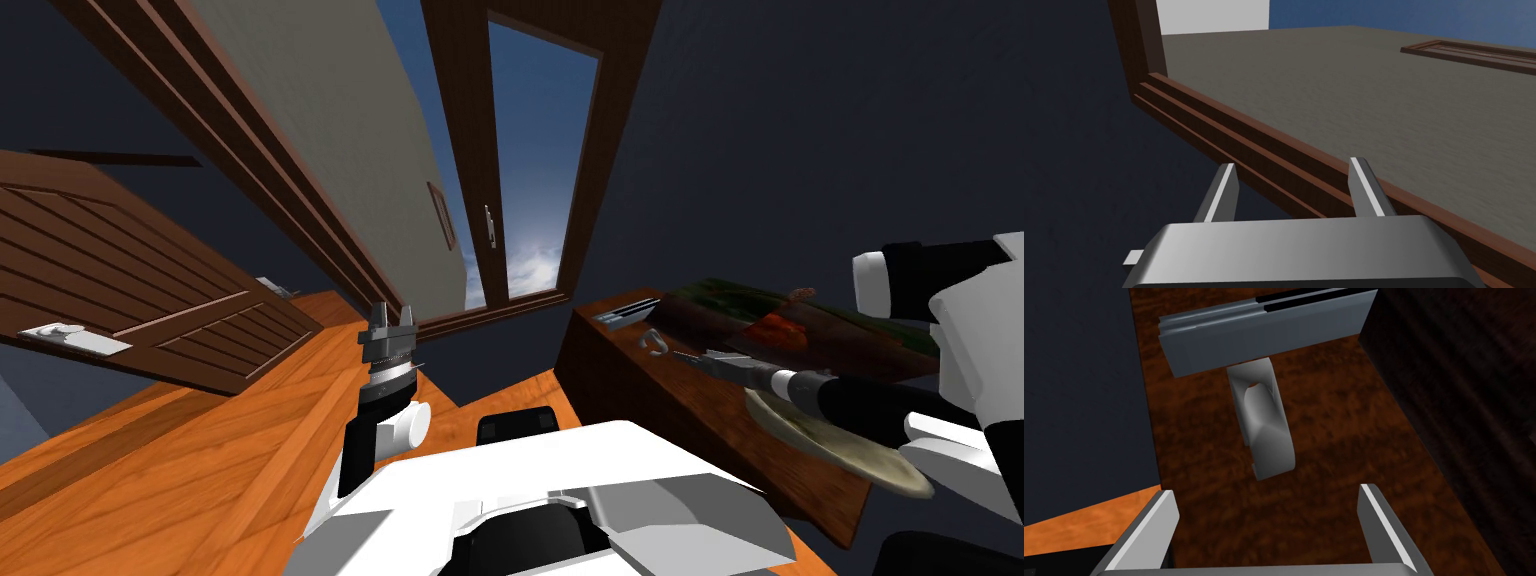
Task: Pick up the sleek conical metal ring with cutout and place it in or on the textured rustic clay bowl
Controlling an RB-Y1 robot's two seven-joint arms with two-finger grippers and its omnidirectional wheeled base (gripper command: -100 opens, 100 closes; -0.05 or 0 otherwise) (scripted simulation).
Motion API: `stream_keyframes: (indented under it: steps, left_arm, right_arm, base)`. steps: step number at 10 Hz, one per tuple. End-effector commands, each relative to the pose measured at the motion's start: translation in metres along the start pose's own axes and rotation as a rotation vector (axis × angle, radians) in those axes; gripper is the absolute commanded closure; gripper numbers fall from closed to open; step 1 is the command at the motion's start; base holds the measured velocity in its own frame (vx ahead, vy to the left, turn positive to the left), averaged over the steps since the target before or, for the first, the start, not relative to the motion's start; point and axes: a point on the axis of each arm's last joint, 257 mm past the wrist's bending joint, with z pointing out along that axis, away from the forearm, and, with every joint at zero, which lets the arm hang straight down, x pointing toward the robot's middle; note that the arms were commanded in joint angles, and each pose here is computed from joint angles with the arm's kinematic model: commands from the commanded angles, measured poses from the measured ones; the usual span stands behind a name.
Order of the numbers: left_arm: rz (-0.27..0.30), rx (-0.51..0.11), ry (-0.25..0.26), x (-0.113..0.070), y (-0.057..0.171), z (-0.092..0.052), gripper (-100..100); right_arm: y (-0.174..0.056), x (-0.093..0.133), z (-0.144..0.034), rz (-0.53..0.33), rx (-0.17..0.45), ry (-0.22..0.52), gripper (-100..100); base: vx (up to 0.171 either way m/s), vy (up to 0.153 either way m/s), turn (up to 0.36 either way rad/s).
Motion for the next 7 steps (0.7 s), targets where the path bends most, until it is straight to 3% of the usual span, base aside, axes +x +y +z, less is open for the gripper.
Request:
stream_keyframes:
  steps: [1,4,7]
  left_arm:
    - [0.000,0.000,0.000,0.000,0.000,0.000,0]
    - [0.000,0.000,0.000,0.000,0.000,0.000,0]
    - [0.000,0.000,0.000,0.000,0.000,0.000,0]
  right_arm:
    - [-0.003,0.002,0.004,0.009,0.013,-0.007,-100]
    - [0.004,0.005,0.011,0.010,0.016,-0.026,-100]
    - [-0.006,0.008,0.024,0.026,0.053,-0.045,-100]
  base:
    - [-0.011,-0.018,0.000]
    - [-0.033,-0.050,0.098]
    - [-0.018,-0.050,0.060]
